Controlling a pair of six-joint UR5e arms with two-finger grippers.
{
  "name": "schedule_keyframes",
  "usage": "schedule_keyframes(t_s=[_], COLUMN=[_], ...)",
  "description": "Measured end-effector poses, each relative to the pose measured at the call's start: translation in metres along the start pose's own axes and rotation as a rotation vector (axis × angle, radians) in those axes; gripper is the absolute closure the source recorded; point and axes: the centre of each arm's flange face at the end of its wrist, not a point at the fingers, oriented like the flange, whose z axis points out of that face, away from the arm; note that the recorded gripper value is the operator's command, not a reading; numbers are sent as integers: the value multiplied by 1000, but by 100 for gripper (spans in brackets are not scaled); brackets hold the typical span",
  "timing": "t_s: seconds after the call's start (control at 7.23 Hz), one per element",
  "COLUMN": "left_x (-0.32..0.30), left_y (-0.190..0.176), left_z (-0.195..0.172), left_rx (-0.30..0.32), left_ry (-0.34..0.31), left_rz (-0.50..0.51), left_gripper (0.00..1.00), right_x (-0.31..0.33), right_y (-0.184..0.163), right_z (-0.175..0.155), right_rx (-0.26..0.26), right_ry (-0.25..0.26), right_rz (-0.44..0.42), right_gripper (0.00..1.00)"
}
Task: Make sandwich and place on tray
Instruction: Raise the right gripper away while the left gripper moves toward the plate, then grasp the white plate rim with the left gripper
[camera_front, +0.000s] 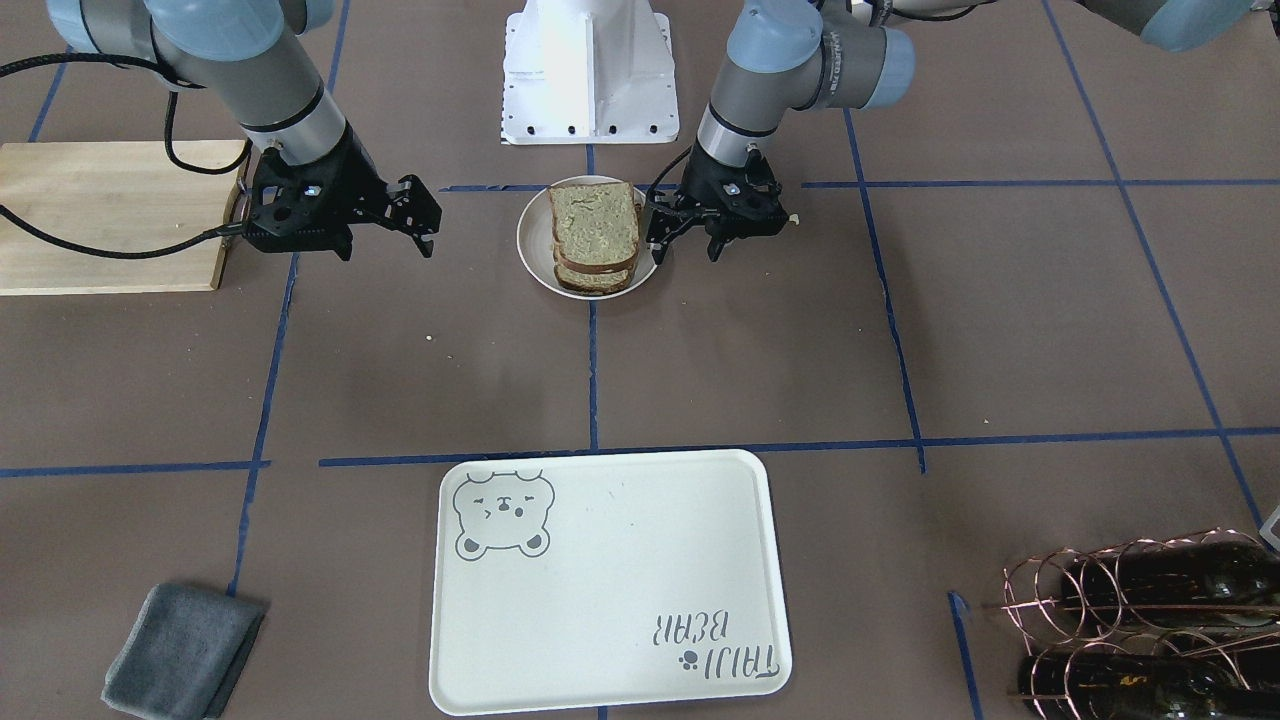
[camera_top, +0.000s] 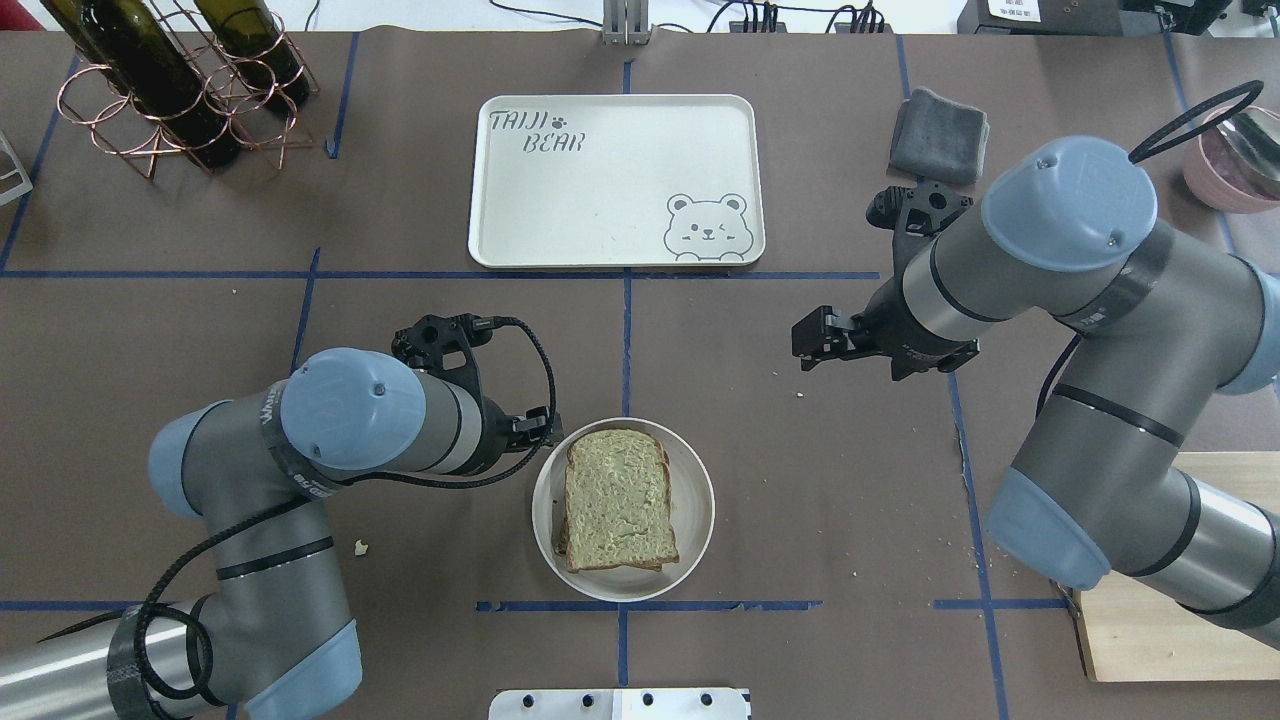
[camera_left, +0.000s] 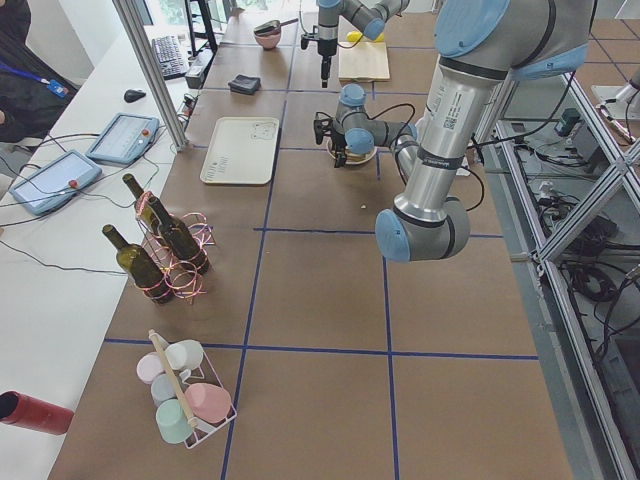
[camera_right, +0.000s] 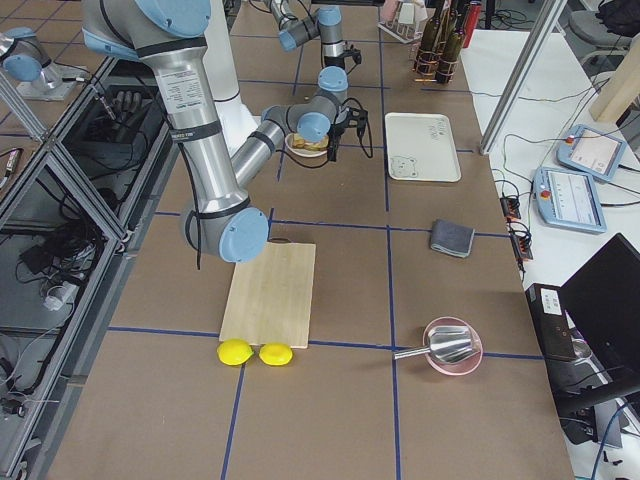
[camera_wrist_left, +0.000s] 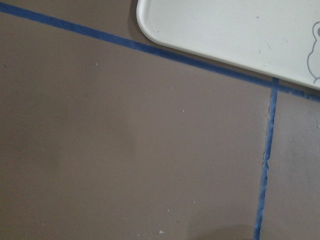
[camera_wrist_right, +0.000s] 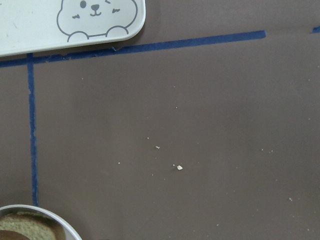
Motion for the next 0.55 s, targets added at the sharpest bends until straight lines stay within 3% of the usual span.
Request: schedule_keyframes(t_s=[0.55], left_x=[7], left_y=[31], left_z=[17], left_rx=[-35], left_ry=[-18], left_rz=[21], left_gripper=[56], right_x=[22], right_y=[-25], right_z=[-22], right_rx=[-11], right_ry=[-16], right_rz=[1], right_gripper=[0])
